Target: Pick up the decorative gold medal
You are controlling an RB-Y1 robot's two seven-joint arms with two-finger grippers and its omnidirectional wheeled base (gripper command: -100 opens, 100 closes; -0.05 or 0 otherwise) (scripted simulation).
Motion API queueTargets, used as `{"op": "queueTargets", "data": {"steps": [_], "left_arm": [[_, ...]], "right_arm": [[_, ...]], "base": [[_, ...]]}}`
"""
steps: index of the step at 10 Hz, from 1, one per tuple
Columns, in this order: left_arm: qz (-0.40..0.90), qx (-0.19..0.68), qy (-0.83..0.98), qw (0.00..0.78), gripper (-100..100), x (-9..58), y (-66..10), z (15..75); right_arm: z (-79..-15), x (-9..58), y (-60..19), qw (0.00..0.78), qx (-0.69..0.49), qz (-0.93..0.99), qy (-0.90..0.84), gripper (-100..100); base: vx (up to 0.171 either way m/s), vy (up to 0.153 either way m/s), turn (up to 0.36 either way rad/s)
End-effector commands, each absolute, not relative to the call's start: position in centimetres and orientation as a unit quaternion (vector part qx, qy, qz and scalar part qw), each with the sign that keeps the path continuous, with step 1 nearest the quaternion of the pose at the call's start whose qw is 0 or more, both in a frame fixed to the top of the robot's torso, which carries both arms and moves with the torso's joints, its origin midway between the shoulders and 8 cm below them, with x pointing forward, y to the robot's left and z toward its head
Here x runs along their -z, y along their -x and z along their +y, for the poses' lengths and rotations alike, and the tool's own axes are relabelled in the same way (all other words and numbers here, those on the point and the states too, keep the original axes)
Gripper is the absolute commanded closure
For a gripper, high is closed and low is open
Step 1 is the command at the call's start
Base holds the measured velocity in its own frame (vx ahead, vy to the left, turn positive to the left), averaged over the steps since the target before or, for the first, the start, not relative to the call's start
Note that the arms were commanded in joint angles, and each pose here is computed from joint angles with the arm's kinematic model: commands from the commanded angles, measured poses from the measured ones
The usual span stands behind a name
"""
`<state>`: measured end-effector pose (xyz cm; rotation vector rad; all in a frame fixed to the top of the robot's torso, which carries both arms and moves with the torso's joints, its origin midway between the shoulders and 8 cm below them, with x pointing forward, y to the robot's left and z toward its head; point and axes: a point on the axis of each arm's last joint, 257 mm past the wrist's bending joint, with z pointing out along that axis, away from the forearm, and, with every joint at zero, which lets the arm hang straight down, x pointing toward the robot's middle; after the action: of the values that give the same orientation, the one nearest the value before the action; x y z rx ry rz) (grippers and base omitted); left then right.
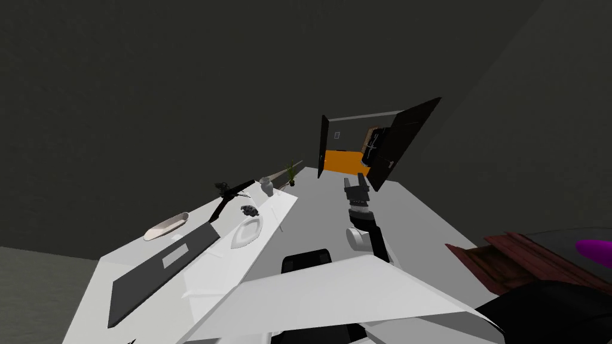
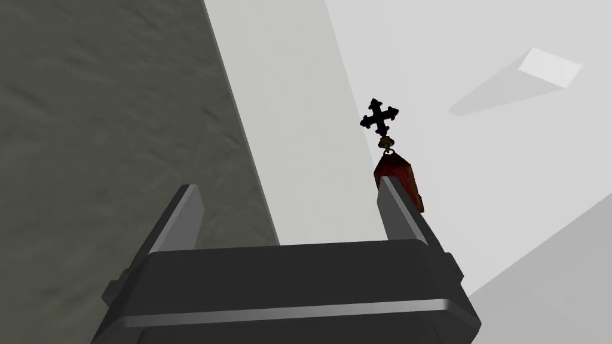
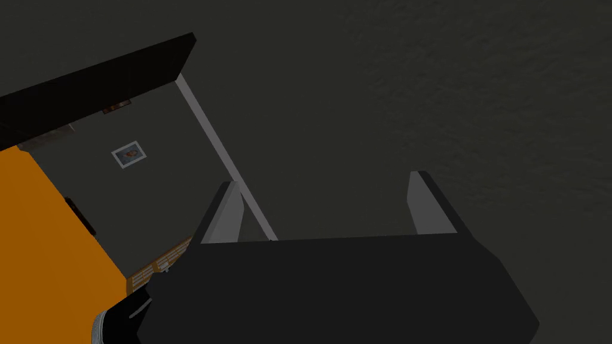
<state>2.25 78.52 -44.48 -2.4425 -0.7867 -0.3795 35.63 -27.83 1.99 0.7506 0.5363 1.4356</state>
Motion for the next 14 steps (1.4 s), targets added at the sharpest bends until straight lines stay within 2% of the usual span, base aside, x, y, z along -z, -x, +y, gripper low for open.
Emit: {"op": "queueTargets", "data": {"steps": [1,4,14], "left_arm": [[-0.341,0.127,0.900,0.241,-100,46.0,-0.4,77.1],[-0.398,0.103,0.888,0.203,-100,48.3,2.2,74.6],[-0.477,0.069,0.864,0.144,-100,51.5,5.0,70.1]], "right_arm": [[-27.8,-2.0,-35.6,0.658,-0.634,0.237,-0.331,0],[-27.8,-2.0,-35.6,0.658,-0.634,0.237,-0.331,0],[-27.8,-2.0,-35.6,0.658,-0.634,0.237,-0.331,0]], "base": [[0.021,0.055,-0.260],[0.014,0.044,-0.135],[0.003,0.024,-0.063]]}}
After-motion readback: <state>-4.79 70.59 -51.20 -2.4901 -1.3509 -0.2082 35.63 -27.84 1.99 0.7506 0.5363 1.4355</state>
